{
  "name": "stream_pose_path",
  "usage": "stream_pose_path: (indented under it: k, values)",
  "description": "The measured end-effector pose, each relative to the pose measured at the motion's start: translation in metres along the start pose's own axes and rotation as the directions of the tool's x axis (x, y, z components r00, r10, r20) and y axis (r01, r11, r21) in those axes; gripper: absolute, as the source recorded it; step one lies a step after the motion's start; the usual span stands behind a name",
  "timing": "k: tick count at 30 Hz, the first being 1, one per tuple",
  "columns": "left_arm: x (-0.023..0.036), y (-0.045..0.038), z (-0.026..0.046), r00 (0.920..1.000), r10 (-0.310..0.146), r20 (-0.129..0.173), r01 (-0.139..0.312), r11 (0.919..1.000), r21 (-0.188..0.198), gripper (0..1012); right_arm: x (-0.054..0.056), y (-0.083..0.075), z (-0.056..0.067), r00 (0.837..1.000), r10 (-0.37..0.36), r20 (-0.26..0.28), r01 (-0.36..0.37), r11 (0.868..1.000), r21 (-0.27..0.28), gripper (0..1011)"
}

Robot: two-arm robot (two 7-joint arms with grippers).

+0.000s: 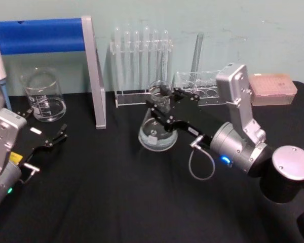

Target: Grasp the erlenmeyer flask with one hand, shake it three times, then place it back.

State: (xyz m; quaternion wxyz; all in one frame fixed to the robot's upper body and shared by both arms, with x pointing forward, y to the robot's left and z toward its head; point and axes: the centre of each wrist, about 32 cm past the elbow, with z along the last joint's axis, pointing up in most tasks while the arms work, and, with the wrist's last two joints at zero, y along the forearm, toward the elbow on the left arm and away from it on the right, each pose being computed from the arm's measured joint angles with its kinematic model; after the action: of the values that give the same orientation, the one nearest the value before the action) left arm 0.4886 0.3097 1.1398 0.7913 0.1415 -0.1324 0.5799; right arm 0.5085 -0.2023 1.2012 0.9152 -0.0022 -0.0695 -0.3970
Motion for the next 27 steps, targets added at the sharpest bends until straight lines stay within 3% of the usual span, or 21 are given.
stream_pose_path:
  k: [10,13,27]
  values:
    - [0.0000,0.0000,0.0000,1.0000,0.000,0.000,0.000,1.0000,0.000,1001,-0.024,0.012,0.001,0.995,0.100,-0.012,-0.100,0.995,0.010,449]
    - [0.0000,0.0000,0.0000,1.0000,0.000,0.000,0.000,1.0000,0.000,1001,-0.035,0.016,0.000,0.988,0.154,-0.017,-0.153,0.988,0.007,449]
    - [0.0000,0.0000,0.0000,1.0000,0.000,0.000,0.000,1.0000,0.000,1001,-0.056,0.023,0.003,0.966,0.256,-0.032,-0.255,0.967,0.016,449]
